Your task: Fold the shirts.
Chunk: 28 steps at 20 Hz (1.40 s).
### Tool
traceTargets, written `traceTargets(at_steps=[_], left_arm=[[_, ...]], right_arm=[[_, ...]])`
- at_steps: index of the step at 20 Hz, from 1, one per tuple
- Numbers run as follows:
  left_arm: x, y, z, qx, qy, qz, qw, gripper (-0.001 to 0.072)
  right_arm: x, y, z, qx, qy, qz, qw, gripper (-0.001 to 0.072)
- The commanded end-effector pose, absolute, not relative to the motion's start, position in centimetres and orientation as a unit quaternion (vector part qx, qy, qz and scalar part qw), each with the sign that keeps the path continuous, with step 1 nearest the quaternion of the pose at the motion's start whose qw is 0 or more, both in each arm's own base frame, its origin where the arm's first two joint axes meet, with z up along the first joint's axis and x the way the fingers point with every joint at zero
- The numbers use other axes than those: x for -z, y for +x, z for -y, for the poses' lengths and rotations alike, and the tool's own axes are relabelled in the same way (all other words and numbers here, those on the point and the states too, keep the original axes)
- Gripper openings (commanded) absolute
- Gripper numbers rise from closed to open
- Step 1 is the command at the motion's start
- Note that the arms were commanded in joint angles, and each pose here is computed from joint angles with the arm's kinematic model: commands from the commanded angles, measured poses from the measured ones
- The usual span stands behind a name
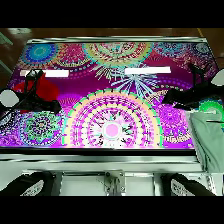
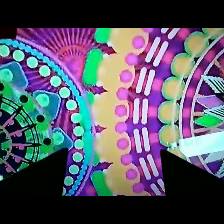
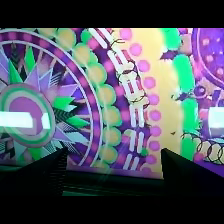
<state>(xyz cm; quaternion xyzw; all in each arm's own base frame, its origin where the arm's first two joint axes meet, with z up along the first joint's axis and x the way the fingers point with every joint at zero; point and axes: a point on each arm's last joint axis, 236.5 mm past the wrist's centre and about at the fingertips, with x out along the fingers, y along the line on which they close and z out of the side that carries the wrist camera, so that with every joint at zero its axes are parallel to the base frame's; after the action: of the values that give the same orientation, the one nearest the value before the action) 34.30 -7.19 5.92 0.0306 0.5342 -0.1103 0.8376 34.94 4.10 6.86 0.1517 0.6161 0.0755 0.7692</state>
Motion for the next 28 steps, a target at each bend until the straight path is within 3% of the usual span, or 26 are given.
traceTargets(at_steps=[1, 22, 28], left_arm=[[-5.9, 34.3, 7.2, 0.11, 0.031, -0.534, 0.838, 0.0714], [-5.9, 34.3, 7.2, 0.11, 0.031, -0.534, 0.837, 0.0714], [-6.2, 35.4, 7.4, 0.11, 0.025, -0.516, 0.849, 0.0714]], right_arm=[[-6.8, 34.9, -4.1, -0.076, 0.152, -0.617, 0.769, 0.0694], [-7.8, 36.8, -5.4, -0.094, 0.179, -0.581, 0.788, 0.0693], [-7.1, 31.9, -6.2, -0.117, 0.168, -0.66, 0.723, 0.0694]])
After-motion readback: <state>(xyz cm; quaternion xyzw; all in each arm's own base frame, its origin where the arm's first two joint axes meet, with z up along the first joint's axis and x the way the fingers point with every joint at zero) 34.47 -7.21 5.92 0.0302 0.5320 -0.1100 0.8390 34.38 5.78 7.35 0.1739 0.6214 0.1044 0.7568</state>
